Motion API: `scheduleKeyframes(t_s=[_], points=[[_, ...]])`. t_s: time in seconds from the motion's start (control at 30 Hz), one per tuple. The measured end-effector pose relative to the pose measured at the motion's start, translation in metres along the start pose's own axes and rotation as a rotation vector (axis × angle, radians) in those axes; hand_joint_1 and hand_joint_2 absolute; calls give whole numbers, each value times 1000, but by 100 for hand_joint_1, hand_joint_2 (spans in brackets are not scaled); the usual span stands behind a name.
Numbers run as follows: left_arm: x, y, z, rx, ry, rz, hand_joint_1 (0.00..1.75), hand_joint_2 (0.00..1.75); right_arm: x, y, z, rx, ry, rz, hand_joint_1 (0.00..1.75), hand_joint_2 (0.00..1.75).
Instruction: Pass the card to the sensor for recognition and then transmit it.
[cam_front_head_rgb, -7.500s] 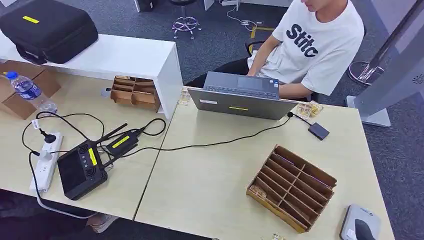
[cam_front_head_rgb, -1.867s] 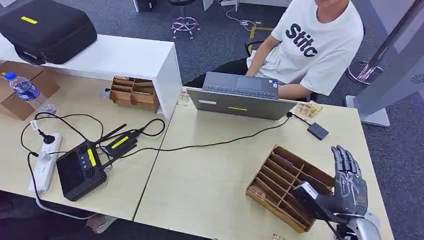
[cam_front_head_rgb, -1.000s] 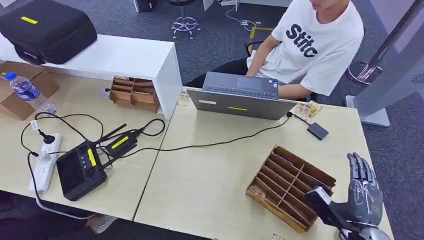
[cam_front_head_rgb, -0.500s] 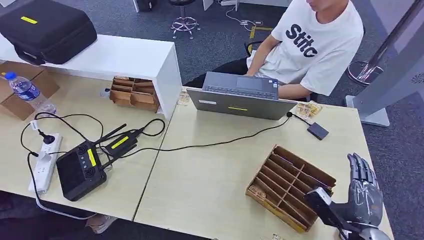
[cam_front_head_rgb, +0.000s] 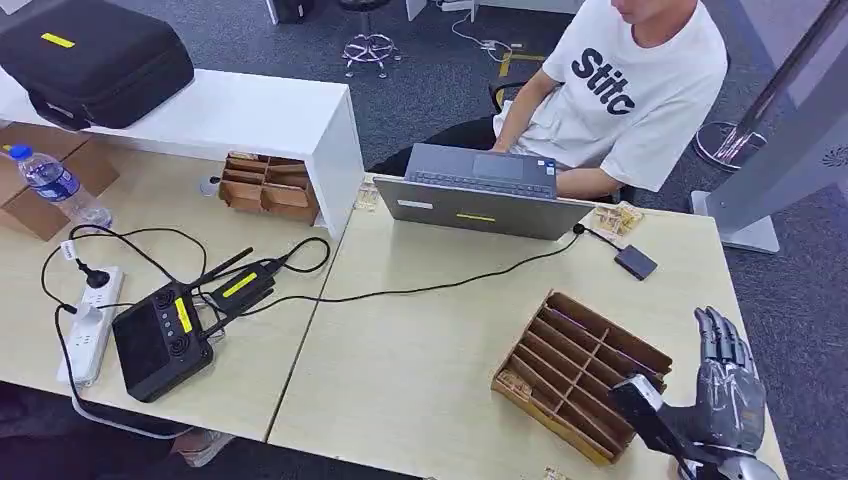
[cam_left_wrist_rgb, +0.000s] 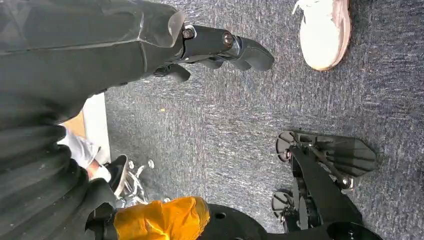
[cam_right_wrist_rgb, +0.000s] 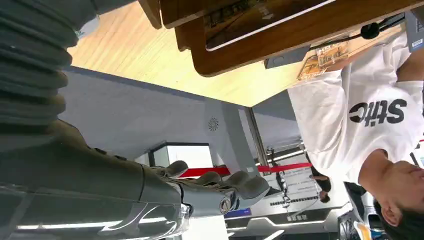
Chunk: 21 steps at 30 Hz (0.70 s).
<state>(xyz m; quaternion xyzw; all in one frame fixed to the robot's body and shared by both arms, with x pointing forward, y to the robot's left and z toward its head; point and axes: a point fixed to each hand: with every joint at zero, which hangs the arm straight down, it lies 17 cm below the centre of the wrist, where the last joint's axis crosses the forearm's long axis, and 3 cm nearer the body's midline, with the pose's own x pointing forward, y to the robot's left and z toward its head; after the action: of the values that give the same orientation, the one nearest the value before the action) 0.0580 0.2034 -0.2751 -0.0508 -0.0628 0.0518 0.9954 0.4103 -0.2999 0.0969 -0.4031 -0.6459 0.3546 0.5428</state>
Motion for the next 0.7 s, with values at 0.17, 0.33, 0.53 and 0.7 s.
scheduleKeyframes(t_s=[0.17,0.33,0.53,0.7], points=[[0,0,0,0,0,0,0,175,0,0,0,0,0,0,0,175],[0,0,0,0,0,0,0,175,0,0,0,0,1,0,0,175],[0,0,0,0,0,0,0,175,0,0,0,0,1,0,0,175],[0,0,0,0,0,0,0,175,0,0,0,0,1,0,0,175]])
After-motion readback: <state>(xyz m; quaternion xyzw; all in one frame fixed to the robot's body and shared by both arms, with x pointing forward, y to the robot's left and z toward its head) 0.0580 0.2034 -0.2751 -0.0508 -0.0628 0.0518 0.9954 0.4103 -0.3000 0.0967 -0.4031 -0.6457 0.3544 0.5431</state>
